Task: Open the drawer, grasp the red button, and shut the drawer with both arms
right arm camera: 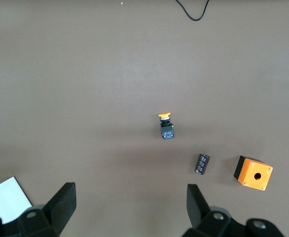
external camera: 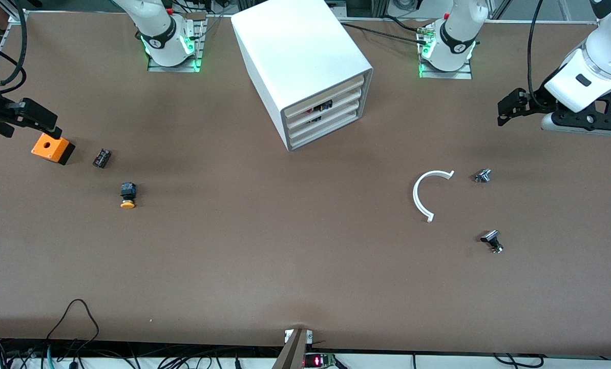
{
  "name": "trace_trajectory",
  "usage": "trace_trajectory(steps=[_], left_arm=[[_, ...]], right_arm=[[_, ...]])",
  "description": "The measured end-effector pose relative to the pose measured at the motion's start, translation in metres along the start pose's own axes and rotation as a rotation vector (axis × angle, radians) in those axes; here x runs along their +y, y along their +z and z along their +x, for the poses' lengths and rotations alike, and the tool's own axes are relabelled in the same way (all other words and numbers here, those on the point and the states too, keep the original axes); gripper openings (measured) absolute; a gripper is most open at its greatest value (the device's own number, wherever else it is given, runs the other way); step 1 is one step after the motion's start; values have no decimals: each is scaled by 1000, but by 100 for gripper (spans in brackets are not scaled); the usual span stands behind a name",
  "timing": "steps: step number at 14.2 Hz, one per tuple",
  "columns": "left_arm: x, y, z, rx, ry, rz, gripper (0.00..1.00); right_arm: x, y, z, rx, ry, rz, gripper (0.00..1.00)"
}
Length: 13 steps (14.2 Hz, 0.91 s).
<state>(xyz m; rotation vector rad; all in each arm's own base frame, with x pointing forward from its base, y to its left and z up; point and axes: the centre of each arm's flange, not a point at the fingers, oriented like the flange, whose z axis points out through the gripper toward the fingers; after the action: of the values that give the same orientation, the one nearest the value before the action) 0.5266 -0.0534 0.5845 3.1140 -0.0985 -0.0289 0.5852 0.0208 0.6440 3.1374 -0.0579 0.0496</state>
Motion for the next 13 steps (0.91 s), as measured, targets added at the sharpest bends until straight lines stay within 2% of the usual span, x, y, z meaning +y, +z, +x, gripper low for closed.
trace_trajectory(steps=[6, 11, 13], left_arm=[[0, 0, 0, 0, 0, 0, 100], [1, 0, 0, 0, -5, 0, 100], [2, 0, 0, -3, -13, 0, 100]], right_arm=[[0, 0, 0, 1, -1, -12, 100], [-1, -16, 0, 37, -3, -30, 100], [-4, -10, 1, 22, -7, -31, 100]])
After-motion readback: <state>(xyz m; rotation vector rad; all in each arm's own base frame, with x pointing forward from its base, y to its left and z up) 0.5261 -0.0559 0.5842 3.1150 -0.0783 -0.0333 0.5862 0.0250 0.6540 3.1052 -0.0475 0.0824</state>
